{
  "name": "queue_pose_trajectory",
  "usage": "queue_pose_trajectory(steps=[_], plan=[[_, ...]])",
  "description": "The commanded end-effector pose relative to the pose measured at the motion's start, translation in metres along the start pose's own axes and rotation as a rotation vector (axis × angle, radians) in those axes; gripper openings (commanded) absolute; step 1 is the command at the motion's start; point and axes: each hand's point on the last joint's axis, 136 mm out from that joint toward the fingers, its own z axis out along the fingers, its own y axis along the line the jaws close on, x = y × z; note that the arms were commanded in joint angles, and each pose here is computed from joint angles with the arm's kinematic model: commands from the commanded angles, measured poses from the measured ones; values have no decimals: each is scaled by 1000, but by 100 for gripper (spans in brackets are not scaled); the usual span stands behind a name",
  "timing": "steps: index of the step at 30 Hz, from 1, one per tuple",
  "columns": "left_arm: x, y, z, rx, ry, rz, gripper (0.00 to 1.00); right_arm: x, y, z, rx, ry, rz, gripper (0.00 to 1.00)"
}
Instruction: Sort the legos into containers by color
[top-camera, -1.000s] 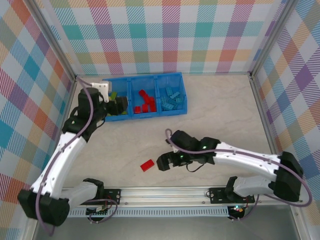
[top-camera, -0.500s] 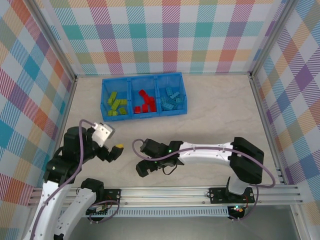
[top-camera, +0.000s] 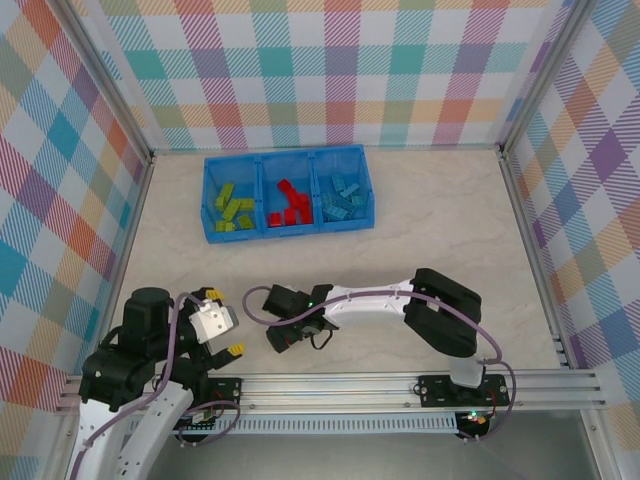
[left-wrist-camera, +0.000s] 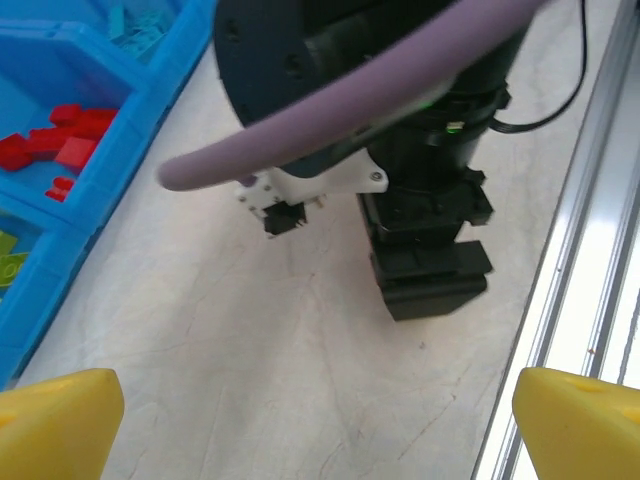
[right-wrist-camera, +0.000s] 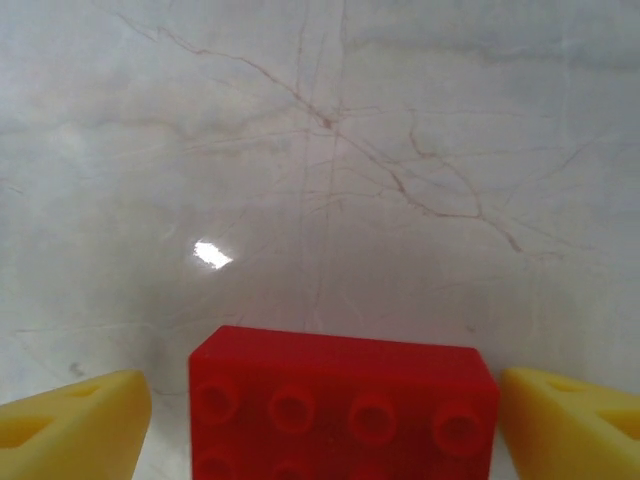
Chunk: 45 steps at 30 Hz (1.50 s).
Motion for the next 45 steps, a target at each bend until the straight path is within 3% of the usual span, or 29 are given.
queue_pose_trajectory(steps=[1,6,8,10,14,17,23,31,38,45], plan=[[5,-14,2,56,-12,55,100,-6,5,2,5,-19,-20,76],[3,-16,5,57,-39,64,100,-9,1,-6,21,-48,-24,48],[-3,-16,4,56,-73,68,100,-16,-1,-17,20,-83,-31,44],[-12,-7,4,21,-109,18,100,-28,-3,-35,-4,-140,-26,45],[-30,33,6,-114,-171,-254,100,-64,-17,-80,-51,-280,8,47],[-49,42,3,-108,-253,-351,100,-92,-35,-108,-64,-388,27,47],[-62,71,-7,-221,-334,-505,100,-142,-67,-134,-56,-493,74,45],[-59,80,4,-217,-369,-669,100,-249,-139,-123,124,-677,103,46],[-50,80,8,-217,-342,-752,100,-297,-169,-100,180,-690,76,47],[-16,113,19,-381,-310,-1173,99,-318,-174,-93,181,-663,52,69]])
